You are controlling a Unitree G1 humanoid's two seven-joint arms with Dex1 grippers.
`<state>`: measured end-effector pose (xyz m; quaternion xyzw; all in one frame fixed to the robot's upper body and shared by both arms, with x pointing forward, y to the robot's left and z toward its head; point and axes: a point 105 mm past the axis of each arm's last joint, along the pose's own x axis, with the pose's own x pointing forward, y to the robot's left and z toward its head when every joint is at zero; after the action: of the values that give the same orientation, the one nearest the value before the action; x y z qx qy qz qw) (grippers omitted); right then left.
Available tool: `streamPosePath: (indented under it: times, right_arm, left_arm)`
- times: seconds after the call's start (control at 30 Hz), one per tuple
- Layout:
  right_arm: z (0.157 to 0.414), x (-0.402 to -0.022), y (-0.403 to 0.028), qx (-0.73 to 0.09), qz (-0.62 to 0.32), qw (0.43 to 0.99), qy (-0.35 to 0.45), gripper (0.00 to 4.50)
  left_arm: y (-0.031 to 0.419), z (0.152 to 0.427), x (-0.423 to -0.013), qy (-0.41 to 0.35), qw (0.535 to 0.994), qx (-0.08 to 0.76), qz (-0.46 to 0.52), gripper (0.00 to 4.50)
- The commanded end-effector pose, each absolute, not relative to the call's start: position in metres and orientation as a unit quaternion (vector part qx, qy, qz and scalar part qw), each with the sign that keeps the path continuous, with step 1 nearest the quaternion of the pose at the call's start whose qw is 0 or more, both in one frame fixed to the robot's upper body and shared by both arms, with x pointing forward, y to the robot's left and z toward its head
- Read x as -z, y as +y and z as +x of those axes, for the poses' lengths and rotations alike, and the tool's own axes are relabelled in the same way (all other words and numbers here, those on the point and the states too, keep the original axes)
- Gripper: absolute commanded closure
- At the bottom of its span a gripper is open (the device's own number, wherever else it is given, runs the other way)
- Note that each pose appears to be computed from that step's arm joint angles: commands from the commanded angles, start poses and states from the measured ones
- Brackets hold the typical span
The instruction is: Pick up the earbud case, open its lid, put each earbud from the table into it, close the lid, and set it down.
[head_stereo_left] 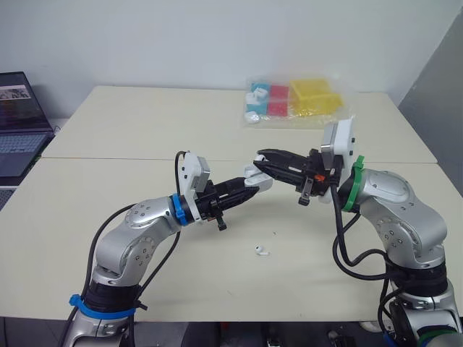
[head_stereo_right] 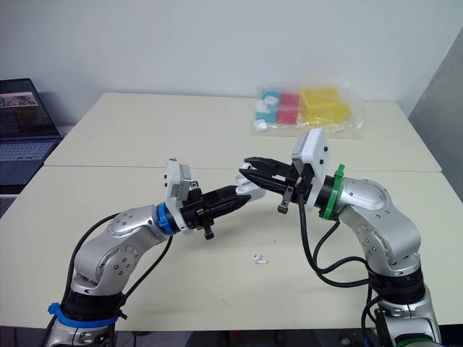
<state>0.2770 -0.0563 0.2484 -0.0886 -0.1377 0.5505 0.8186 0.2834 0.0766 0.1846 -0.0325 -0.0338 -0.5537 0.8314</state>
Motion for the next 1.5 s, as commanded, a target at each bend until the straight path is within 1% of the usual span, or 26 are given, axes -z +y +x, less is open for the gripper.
streamPosePath:
  times: [0.03,0.13,0.43,0.87,1.2,1.3,1.47,1.5]
  right_arm:
    - [0.282,-0.260,-0.059,-0.527,-0.076,0.831,-0.162,4.13]
    - [0.285,-0.258,-0.062,-0.521,-0.065,0.837,-0.154,4.13]
    - [0.282,-0.241,-0.063,-0.533,-0.060,0.834,-0.131,4.13]
    - [0.286,-0.228,-0.065,-0.522,-0.068,0.840,-0.133,4.13]
    - [0.286,-0.216,-0.062,-0.527,-0.103,0.833,-0.132,4.13]
    - [0.289,-0.213,-0.064,-0.519,-0.132,0.834,-0.134,4.13]
    - [0.281,-0.213,-0.062,-0.544,-0.106,0.823,-0.123,4.13]
    - [0.281,-0.214,-0.062,-0.543,-0.104,0.824,-0.123,3.78]
  left_arm:
    - [0.075,0.279,-0.203,-0.065,0.823,0.563,-0.027,3.71]
    - [0.076,0.280,-0.205,-0.067,0.824,0.561,-0.030,3.71]
    - [0.077,0.281,-0.206,-0.068,0.828,0.556,-0.034,3.71]
    - [0.075,0.279,-0.206,-0.065,0.825,0.559,-0.039,3.71]
    - [0.074,0.281,-0.211,-0.068,0.827,0.556,-0.052,3.71]
    - [0.074,0.280,-0.211,-0.068,0.826,0.557,-0.048,3.71]
    - [0.074,0.281,-0.210,-0.070,0.826,0.557,-0.041,3.71]
    - [0.074,0.280,-0.209,-0.069,0.826,0.558,-0.039,3.71]
